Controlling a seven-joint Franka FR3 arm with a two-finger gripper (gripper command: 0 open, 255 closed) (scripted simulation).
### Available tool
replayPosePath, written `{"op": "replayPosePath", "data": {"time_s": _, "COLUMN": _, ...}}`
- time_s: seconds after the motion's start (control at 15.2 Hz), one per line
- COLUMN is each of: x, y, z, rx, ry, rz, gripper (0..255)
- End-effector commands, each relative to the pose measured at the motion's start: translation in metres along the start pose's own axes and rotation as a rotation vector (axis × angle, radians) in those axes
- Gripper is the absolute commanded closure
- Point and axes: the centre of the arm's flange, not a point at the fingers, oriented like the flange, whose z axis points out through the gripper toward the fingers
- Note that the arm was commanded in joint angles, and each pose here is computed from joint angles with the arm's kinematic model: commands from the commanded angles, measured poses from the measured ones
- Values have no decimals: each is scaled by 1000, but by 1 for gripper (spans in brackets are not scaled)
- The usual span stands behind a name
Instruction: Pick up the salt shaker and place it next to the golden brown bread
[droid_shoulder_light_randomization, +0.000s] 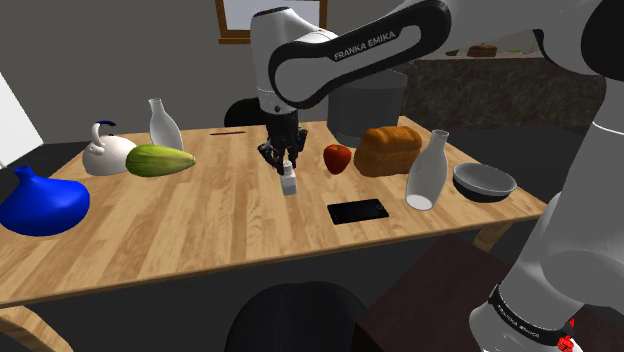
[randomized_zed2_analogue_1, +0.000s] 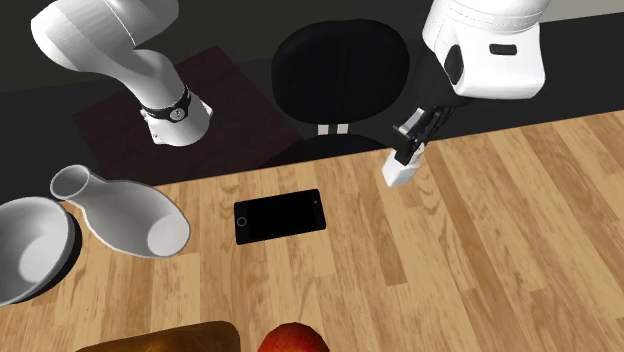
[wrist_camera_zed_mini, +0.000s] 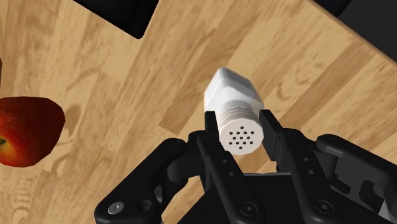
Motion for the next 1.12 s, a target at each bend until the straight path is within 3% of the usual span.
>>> {"op": "replayPosePath", "data": {"time_s": 0.0, "x": 1, "y": 1, "z": -11, "rx": 0, "ry": 0, "rz": 0, "gripper": 255}}
{"op": "replayPosePath", "data": {"time_s": 1.06, "x": 7, "y": 10, "z": -95, "rx": 0, "ry": 0, "rz": 0, "gripper": 255}}
